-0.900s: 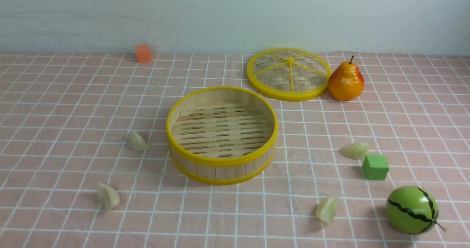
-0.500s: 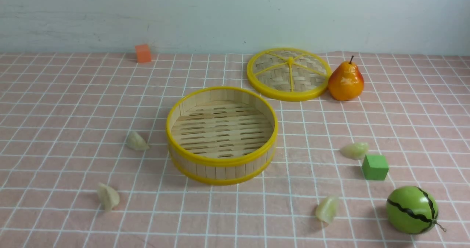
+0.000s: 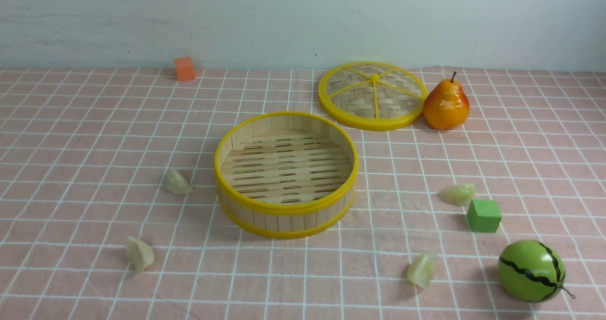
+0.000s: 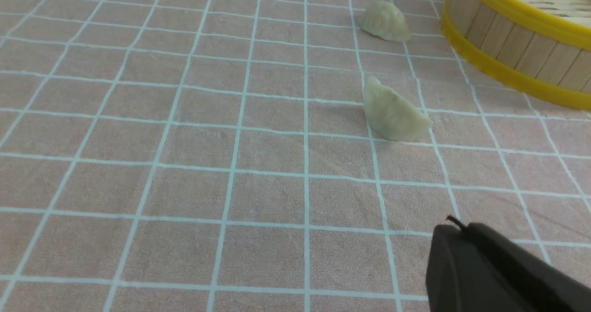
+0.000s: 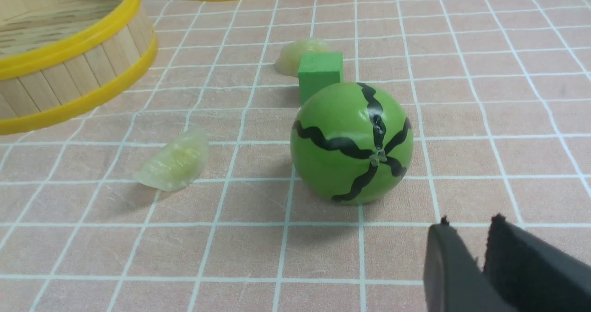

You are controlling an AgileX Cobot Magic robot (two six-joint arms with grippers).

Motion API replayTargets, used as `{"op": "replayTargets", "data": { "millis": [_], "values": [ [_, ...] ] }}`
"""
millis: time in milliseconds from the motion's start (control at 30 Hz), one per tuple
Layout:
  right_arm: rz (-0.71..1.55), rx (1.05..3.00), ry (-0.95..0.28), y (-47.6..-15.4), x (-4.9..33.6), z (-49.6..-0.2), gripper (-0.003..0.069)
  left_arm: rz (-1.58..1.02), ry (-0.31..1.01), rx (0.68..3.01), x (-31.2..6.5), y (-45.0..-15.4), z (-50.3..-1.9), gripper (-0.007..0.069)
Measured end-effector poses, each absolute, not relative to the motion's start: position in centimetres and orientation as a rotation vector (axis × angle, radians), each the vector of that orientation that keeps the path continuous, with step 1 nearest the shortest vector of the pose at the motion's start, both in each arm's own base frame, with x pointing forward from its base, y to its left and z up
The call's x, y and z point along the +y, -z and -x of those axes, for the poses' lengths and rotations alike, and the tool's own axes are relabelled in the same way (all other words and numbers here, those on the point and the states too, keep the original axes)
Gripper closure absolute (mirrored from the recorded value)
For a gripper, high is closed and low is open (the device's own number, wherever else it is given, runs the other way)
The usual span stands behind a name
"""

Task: Put the dumplings into the steamer on the table with the pink tablecloth.
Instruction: 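Reach for and grasp a dumpling on the table with the left gripper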

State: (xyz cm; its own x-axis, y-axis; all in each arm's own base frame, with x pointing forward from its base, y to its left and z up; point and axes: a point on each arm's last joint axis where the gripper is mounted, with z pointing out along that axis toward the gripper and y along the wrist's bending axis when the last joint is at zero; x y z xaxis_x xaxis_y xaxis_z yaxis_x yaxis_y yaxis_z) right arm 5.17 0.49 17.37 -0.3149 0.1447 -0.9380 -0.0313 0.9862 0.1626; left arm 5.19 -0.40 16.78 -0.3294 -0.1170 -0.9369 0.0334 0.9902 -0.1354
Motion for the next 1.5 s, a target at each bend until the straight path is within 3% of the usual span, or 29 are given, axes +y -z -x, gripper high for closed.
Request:
{"op": "replayTargets", "data": {
  "millis": [267,600,733,933,1033,1167,1233,1367,1433,1500],
  "values": [
    [-0.07,1.883,-0.156,-17.4,0.4,-5.2,0.0519,0.061,0.152,1.901,-0.4,-16.8,-5.2,0.0628],
    [0.073,1.848,0.065,-17.5,-0.3,-5.3,0.0508,0.047,0.161,1.702,-0.4,-18.5,-5.6,0.0622],
    [0.103,1.618,0.036,-19.4,0.1,-5.7,0.0503,0.036,0.179,1.463,-0.5,-20.7,-5.6,0.0618],
    [0.09,1.191,-0.132,-23.2,1.0,-5.0,0.0501,0.035,0.212,1.192,-0.5,-23.1,-5.0,0.0617],
    [0.074,1.075,-0.217,-24.2,1.3,-4.4,0.0501,0.09,0.326,1.036,-0.4,-24.4,-4.4,0.0613],
    [0.063,1.063,-0.243,-24.7,1.3,-4.5,0.0499,0.201,0.551,0.961,-0.4,-26.3,-3.9,0.061],
    [0.062,1.067,-0.243,-25.8,1.3,-4.6,0.0511,0.209,0.577,0.972,-0.5,-28.5,-3.9,0.061],
    [0.049,1.148,-0.231,-28.5,1.3,-6.1,0.0584,0.147,0.486,1.075,-0.9,-32.7,-5.4,0.0609],
    [0.028,1.296,-0.213,-28.9,1.2,-8.1,0.0655,0.118,0.425,1.18,-1.1,-33.6,-7.8,0.0609],
    [0.017,1.405,-0.196,-28.5,1.2,-9.3,0.0671,0.119,0.413,1.245,-1.3,-33.8,-9.6,0.0609]
  ]
}}
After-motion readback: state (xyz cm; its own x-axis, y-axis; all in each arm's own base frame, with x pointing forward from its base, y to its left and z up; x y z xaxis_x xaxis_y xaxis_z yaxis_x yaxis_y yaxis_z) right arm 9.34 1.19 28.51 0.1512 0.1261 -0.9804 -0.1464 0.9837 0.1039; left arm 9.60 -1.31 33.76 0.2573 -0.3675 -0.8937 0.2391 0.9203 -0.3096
